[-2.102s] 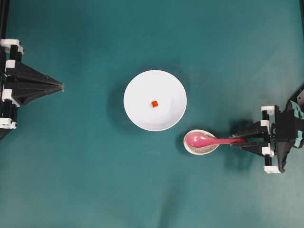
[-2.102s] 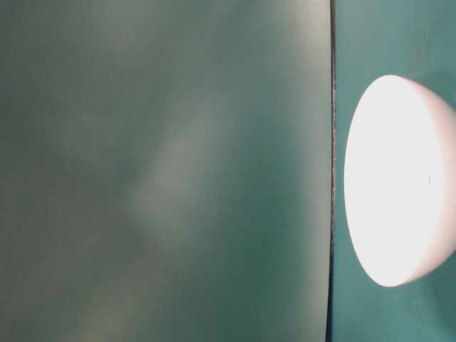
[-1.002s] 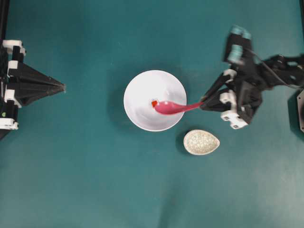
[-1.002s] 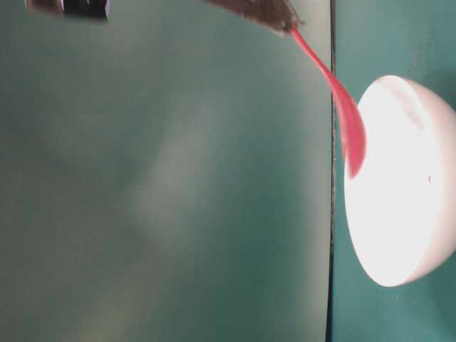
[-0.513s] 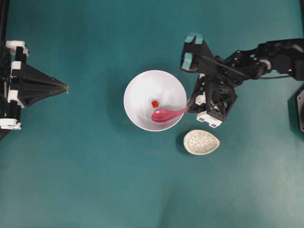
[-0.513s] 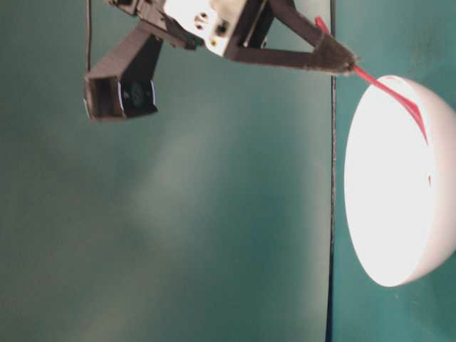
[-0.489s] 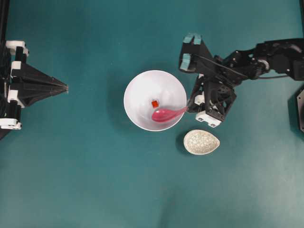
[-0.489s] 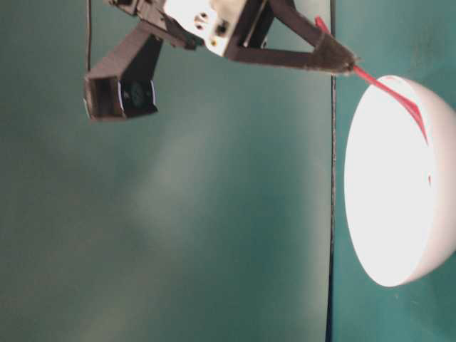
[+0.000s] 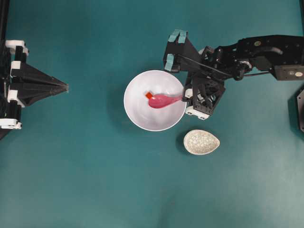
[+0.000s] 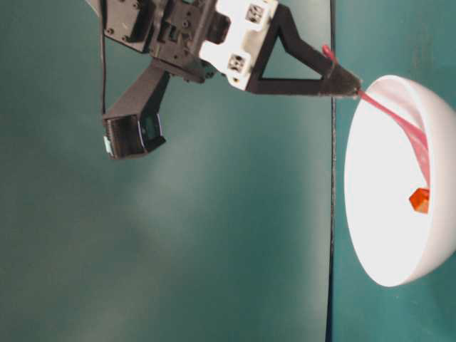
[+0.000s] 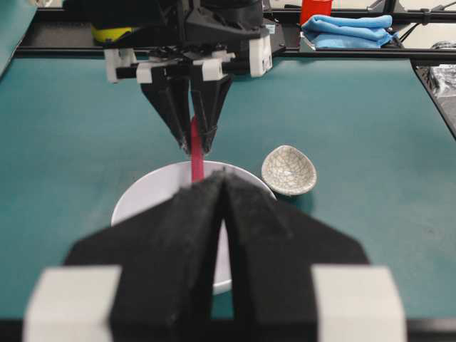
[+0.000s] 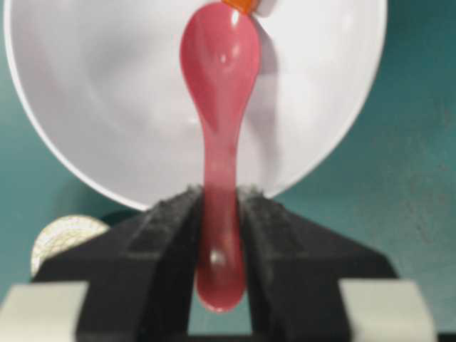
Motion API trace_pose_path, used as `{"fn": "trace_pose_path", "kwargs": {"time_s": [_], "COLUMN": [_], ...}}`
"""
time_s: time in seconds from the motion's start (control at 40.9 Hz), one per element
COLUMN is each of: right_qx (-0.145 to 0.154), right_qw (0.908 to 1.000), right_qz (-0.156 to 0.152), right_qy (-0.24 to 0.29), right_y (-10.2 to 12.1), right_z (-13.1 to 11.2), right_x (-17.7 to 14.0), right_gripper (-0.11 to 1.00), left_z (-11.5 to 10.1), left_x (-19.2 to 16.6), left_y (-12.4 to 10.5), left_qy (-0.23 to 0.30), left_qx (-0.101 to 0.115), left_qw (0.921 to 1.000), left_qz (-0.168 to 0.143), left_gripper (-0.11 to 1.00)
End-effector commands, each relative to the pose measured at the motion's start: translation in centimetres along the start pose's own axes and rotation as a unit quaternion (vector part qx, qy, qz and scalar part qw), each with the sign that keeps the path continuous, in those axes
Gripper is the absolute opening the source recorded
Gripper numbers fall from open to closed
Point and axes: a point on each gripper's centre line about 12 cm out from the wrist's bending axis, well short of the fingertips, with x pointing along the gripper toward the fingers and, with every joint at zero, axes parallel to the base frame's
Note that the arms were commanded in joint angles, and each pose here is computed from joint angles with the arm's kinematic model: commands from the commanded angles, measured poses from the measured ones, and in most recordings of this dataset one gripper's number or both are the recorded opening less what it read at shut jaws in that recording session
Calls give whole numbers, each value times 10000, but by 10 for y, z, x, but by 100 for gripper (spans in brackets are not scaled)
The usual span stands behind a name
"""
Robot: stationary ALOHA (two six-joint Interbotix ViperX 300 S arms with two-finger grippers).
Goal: Grip the spoon and scoop the red block from the bowl with right arm.
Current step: 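Slide the spoon under the red cube inside the white bowl, then raise the spoon carrying the red cube up out of the bowl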
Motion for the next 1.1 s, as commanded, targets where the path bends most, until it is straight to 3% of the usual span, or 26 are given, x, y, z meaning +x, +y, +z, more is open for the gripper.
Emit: {"fn": "trace_pose_path", "kwargs": {"time_s": [0.0,0.611,1.076], "right_qx": [-27,8,39], "right_qw": [9997,9963,9945], "right_qz": [-16,-56,-77], "right_qy": [-252,-853,-1045], "right_y": [1,-2,-4], "right_z": [14,27,16], "right_x": [-7,-5,-6], "right_gripper": [24,24,24], "left_z": [11,11,12], "left_x": [3,3,3], "left_y": [0,0,0], "left_qy": [-161,-153,-169], "left_qx": [8,8,8], "left_qw": [9999,9999,9999], "left_qz": [0,0,0], "left_gripper": [0,0,0]}}
